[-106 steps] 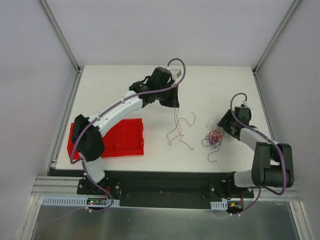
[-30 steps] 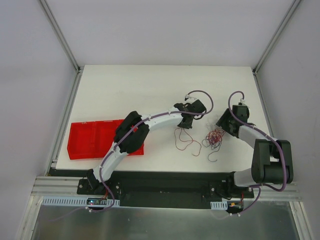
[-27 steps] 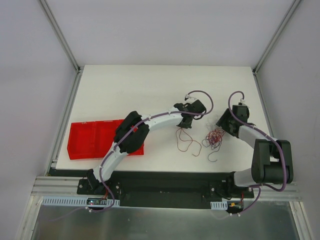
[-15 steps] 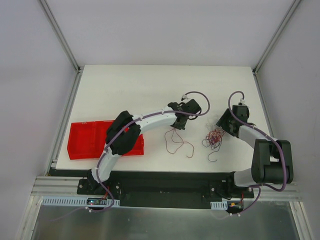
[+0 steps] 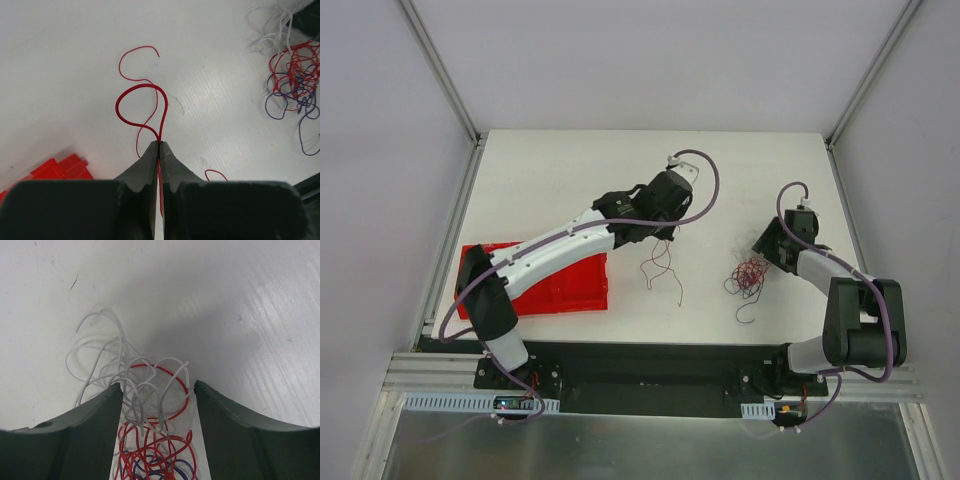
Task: Untangle the cables
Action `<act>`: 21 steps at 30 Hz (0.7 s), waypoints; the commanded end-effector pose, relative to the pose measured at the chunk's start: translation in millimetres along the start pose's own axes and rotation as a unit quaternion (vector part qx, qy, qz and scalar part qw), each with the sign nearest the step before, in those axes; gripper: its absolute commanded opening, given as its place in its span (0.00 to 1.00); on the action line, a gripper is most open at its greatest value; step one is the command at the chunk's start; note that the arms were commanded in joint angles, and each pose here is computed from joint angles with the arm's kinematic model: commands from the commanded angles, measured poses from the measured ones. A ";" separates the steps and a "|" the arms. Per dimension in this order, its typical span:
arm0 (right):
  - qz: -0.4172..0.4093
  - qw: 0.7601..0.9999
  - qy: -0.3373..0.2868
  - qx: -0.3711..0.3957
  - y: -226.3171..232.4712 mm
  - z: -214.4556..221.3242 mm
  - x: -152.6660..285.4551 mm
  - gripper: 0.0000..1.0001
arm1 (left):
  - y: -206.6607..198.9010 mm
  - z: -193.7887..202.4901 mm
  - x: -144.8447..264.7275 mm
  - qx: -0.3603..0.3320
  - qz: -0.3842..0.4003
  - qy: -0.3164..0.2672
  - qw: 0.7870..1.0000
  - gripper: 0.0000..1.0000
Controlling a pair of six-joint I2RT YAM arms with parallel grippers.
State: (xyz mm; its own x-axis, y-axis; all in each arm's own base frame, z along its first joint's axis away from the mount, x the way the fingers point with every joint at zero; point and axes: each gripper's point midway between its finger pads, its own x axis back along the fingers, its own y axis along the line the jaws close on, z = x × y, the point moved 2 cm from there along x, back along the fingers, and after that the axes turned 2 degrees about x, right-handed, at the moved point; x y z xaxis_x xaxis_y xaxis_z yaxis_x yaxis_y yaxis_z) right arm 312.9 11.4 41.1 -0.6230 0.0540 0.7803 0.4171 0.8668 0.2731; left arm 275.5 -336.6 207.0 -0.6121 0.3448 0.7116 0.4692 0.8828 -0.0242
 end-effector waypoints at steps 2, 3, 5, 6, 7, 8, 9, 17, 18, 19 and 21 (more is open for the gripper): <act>0.014 1.000 0.011 0.011 -0.7 -1.2 -0.6 0.63 | 9.5 -42.7 62.8 -0.034 0.032 -0.090 0.995 0.00; 0.014 1.000 0.012 0.011 -0.9 -0.5 -0.8 0.63 | 12.9 -50.3 75.2 -0.039 0.033 -0.107 0.993 0.00; 0.015 1.000 0.012 0.012 -1.1 -0.6 -0.8 0.63 | 19.8 -62.5 98.8 -0.042 0.036 -0.138 0.989 0.00; 0.010 1.000 0.014 0.018 3.3 2.6 -0.2 0.63 | 21.7 -68.8 112.4 -0.045 0.043 -0.154 0.986 0.00; 0.009 1.000 0.014 0.019 3.9 2.1 -0.1 0.63 | 25.0 -75.7 126.6 -0.047 0.048 -0.171 0.983 0.00; 0.008 1.000 0.013 0.021 4.5 2.9 0.3 0.63 | 26.5 -82.3 140.0 -0.049 0.053 -0.188 0.980 0.00; 0.009 1.000 0.014 0.022 4.5 3.3 0.1 0.63 | 30.2 -88.6 154.4 -0.048 0.056 -0.205 0.976 0.00; 0.012 0.999 0.015 0.027 5.9 2.7 -0.6 0.63 | 59.3 -136.2 258.9 -0.064 0.047 -0.330 0.941 0.00; 0.013 0.999 0.017 0.027 5.5 3.3 -0.5 0.63 | 62.9 -140.1 268.4 -0.062 0.042 -0.339 0.938 0.00; 0.013 0.999 0.016 0.027 5.7 3.0 -0.5 0.63 | 67.3 -142.3 273.1 -0.060 0.033 -0.341 0.938 0.00; 0.010 0.999 0.015 0.027 6.5 2.7 -0.3 0.63 | 73.2 -145.8 282.1 -0.062 0.020 -0.346 0.936 0.00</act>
State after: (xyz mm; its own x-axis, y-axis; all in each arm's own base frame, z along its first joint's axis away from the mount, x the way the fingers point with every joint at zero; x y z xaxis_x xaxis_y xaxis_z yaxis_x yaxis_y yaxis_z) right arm 313.6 17.7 40.6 -0.6107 0.0533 0.7901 0.3946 0.8855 0.2453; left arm 229.4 -242.9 489.4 -0.7982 0.5919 0.1119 0.5956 0.8033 0.0000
